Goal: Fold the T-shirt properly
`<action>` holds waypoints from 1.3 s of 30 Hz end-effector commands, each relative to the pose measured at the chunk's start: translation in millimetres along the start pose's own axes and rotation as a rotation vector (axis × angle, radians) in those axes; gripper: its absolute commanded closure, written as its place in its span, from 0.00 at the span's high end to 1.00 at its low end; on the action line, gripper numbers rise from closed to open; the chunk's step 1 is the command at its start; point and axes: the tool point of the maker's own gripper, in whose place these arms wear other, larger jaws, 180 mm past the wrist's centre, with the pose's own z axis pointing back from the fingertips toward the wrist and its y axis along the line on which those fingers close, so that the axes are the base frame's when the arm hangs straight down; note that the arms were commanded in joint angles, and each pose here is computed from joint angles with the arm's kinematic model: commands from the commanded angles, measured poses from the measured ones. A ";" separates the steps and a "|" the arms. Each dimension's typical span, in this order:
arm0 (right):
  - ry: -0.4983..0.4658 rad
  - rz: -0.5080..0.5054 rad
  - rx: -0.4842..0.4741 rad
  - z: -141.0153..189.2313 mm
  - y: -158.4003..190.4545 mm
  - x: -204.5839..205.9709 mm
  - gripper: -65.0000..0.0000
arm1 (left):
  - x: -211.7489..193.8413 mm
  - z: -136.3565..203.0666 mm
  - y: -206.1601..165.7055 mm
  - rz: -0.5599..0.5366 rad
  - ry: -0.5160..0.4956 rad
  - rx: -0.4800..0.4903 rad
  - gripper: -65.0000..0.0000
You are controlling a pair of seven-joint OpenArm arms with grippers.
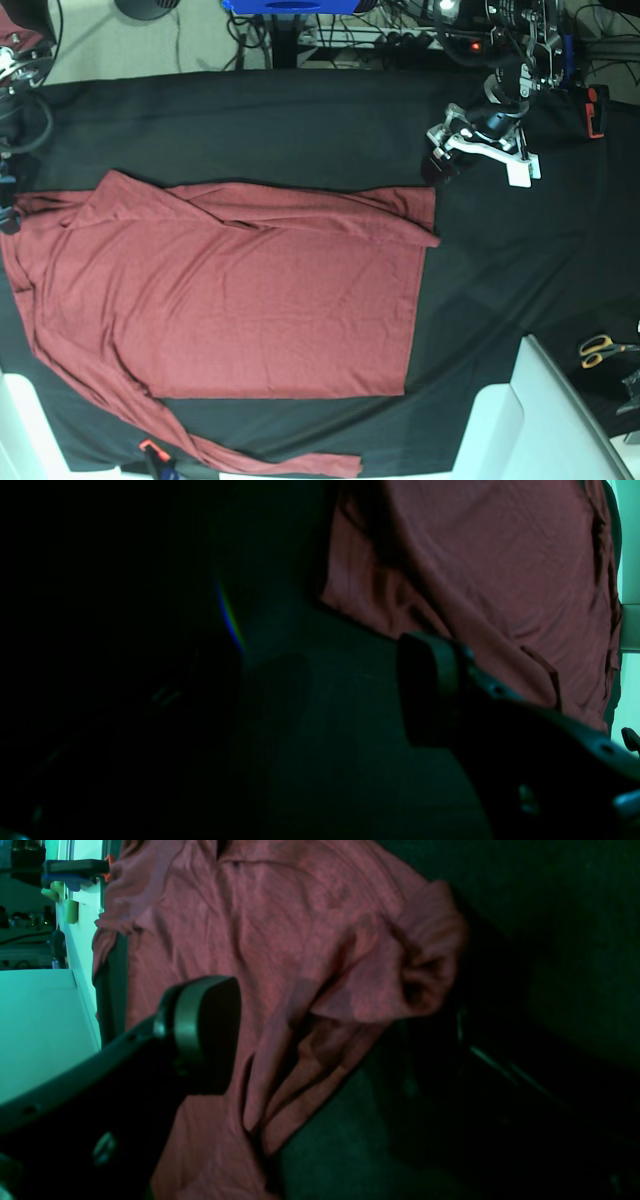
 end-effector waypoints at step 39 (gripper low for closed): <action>-0.077 -0.150 -0.127 2.4 -26.0 14.9 0.53 | 11.0 2.1 -4.9 -0.009 -0.033 -0.021 0.71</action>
